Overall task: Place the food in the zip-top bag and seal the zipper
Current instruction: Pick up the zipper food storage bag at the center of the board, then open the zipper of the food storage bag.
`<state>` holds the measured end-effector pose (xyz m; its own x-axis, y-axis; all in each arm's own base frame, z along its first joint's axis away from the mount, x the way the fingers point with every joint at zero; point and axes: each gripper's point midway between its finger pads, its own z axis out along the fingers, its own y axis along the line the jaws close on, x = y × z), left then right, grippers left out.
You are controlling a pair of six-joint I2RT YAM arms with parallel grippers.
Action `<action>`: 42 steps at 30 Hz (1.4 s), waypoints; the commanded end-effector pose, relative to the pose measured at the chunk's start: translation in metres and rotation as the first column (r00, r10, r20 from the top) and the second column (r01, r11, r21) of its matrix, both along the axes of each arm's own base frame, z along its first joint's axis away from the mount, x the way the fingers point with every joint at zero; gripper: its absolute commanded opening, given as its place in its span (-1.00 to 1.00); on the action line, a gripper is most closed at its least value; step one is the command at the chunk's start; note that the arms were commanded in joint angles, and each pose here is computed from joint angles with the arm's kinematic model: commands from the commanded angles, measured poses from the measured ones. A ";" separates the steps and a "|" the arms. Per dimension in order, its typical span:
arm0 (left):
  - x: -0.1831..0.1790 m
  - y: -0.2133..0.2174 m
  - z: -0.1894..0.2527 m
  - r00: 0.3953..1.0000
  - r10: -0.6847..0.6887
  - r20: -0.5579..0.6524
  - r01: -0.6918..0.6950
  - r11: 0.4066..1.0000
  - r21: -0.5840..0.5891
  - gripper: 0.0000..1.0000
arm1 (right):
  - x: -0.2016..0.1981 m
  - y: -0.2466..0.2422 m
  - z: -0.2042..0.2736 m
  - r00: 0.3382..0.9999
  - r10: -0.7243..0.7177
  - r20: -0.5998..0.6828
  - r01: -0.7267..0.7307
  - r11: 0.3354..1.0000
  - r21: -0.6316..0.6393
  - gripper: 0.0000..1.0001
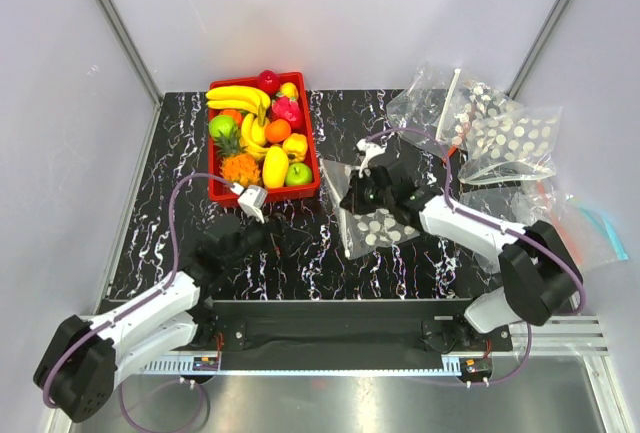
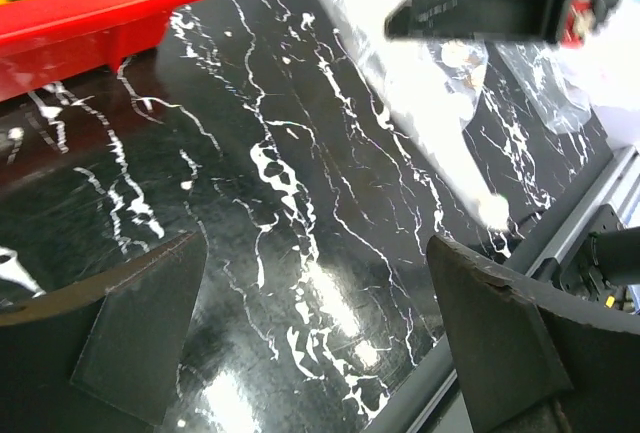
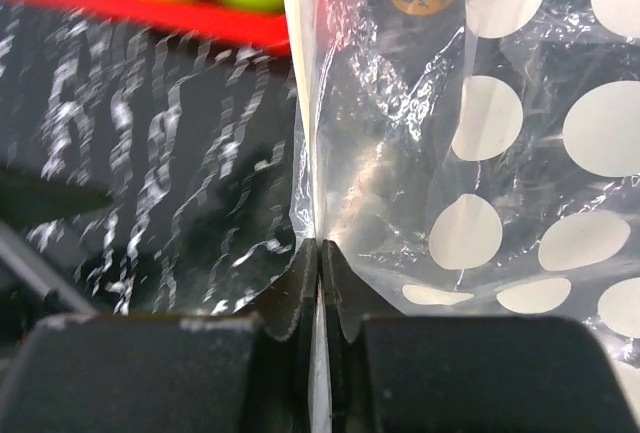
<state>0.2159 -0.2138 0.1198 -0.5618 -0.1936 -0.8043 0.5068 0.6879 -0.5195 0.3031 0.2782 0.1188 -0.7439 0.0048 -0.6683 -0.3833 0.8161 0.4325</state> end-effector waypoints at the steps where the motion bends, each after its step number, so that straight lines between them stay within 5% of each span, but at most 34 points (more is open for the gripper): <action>1: 0.011 -0.019 0.037 0.993 -0.048 0.104 0.056 0.996 -0.076 0.97 | -0.018 0.037 0.045 0.978 0.128 0.166 -0.151 0.979 0.137 -0.82; 8: 0.010 -0.037 0.018 0.995 -0.103 0.016 0.104 0.989 -0.103 0.94 | -0.064 0.049 0.037 0.976 0.166 0.143 -0.194 0.957 0.214 -1.00; 22: -0.001 -0.048 0.044 0.977 -0.169 0.129 0.189 0.968 -0.162 0.75 | -0.096 0.052 0.061 0.967 0.196 0.164 -0.238 0.923 0.301 -1.00; 26: -0.002 -0.051 0.045 0.972 -0.190 0.139 0.211 0.965 -0.156 0.36 | -0.103 0.053 0.061 0.964 0.212 0.162 -0.253 0.921 0.297 -1.00; 34: -0.002 -0.050 0.044 0.971 -0.192 0.145 0.212 0.968 -0.135 -1.00 | -0.093 0.037 0.057 0.983 0.110 0.147 -0.144 0.958 0.248 -1.00; 39: 0.002 -0.047 0.039 0.977 -0.168 0.129 0.182 0.977 -0.109 -1.00 | -0.082 0.014 0.051 0.993 0.027 0.116 -0.039 0.994 0.099 -0.95; 42: 0.003 -0.048 0.038 0.978 -0.168 0.127 0.181 0.979 -0.097 -1.00 | -0.079 0.006 0.053 0.994 0.020 0.112 -0.022 0.999 0.023 -0.33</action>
